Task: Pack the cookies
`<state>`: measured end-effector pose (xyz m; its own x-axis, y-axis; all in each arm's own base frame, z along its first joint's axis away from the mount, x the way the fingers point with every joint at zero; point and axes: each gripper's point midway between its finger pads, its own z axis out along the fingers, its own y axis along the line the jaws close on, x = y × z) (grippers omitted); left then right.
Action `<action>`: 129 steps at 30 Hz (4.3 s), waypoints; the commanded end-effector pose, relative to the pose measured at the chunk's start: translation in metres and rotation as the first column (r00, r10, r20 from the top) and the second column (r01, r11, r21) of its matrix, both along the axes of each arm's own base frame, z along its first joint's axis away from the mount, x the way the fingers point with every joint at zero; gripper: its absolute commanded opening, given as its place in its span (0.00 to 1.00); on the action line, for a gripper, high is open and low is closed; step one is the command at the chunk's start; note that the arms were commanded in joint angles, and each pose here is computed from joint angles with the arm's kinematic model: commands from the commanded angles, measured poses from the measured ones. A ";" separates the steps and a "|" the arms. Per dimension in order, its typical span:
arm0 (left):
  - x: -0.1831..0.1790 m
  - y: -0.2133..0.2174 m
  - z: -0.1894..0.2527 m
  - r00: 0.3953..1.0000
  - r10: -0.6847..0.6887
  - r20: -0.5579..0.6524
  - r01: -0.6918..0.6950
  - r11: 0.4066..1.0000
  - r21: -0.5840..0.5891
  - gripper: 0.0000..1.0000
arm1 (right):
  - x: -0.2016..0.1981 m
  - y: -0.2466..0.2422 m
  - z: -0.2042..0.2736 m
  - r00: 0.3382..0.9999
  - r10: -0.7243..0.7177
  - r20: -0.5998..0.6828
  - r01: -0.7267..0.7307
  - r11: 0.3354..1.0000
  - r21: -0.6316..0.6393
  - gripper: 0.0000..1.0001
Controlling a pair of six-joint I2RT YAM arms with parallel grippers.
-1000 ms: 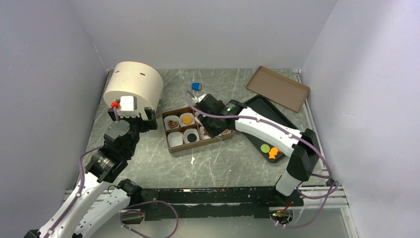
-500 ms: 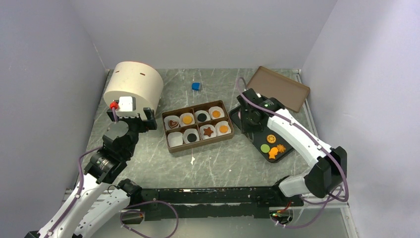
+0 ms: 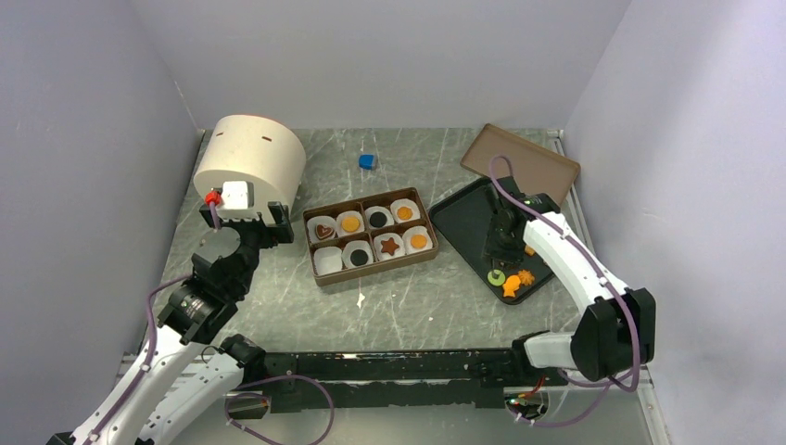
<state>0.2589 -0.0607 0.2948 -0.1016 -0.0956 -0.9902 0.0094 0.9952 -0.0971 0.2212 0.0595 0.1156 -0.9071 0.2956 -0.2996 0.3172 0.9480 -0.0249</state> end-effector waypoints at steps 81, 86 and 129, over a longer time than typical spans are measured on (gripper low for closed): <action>0.005 -0.005 0.002 1.000 -0.004 0.010 0.004 1.000 0.004 0.96 | 0.083 0.026 0.036 0.943 0.221 0.248 -0.271 0.943 0.192 0.20; 0.005 -0.004 0.002 1.000 -0.003 0.012 0.003 1.000 0.003 0.96 | 0.084 0.072 0.050 0.878 0.378 0.295 -0.437 0.883 0.170 0.20; -0.003 0.030 0.005 0.982 0.187 0.011 -0.187 0.982 -0.036 0.96 | 0.000 0.329 -0.006 0.232 0.940 0.248 -0.972 0.217 0.088 0.28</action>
<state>0.2571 -0.0350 0.2872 -0.1022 -0.1126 -0.9884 -0.1518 0.9837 -0.0964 0.2147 0.3686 0.0983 -0.5480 -0.7168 -0.4311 -0.8260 0.5451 0.1437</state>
